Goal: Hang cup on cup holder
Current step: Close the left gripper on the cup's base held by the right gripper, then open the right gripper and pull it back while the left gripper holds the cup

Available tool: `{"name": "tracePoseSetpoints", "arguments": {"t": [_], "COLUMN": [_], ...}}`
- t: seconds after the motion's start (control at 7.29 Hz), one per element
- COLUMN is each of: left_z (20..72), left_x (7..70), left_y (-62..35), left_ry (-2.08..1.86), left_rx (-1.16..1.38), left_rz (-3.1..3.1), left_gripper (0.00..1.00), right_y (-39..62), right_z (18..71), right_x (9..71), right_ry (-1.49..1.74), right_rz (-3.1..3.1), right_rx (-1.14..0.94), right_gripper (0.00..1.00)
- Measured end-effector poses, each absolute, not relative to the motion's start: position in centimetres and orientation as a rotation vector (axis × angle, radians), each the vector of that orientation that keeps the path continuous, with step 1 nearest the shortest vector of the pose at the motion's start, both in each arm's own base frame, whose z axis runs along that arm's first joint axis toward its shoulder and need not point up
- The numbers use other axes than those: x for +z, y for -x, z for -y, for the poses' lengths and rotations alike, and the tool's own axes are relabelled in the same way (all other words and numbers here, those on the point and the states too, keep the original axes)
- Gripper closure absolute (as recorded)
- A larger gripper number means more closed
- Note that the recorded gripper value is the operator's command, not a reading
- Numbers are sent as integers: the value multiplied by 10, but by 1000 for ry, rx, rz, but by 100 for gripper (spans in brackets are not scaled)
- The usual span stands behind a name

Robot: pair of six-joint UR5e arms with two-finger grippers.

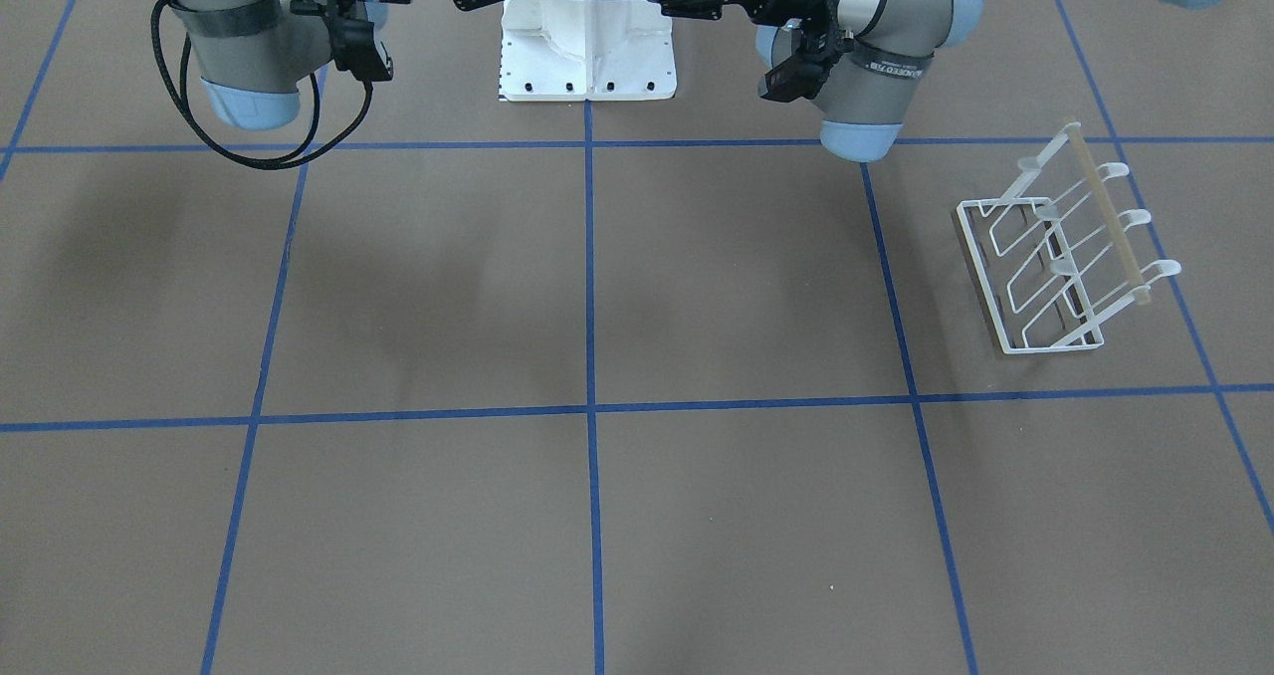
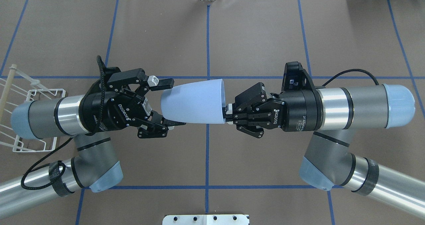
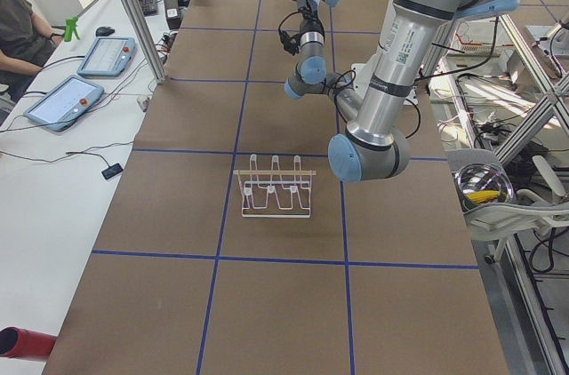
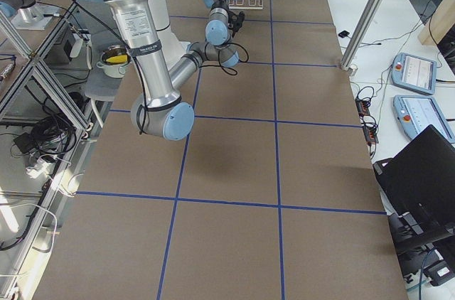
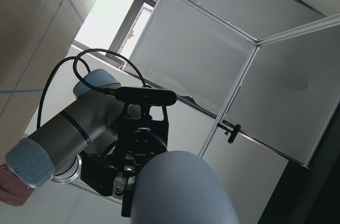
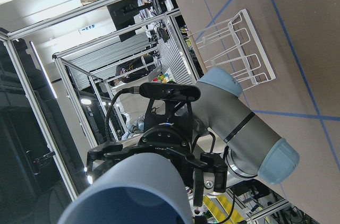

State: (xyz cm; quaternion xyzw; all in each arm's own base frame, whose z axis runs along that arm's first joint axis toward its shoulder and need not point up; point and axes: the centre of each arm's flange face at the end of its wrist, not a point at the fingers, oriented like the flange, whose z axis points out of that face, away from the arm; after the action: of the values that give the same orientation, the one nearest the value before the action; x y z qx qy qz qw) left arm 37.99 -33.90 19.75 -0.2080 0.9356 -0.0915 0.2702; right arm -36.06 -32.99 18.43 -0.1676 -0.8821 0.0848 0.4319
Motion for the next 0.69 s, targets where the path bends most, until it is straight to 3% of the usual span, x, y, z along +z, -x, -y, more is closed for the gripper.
{"name": "tracePoseSetpoints", "arguments": {"t": [0.69], "left_z": [339], "left_x": [203], "left_y": [-380], "left_ry": [556], "left_rx": [-255], "left_rz": [-2511], "left_gripper": [100], "right_y": [351], "right_z": [339], "right_x": [188], "right_ry": [293], "right_rz": [2209], "right_rx": [182], "right_gripper": [0]}}
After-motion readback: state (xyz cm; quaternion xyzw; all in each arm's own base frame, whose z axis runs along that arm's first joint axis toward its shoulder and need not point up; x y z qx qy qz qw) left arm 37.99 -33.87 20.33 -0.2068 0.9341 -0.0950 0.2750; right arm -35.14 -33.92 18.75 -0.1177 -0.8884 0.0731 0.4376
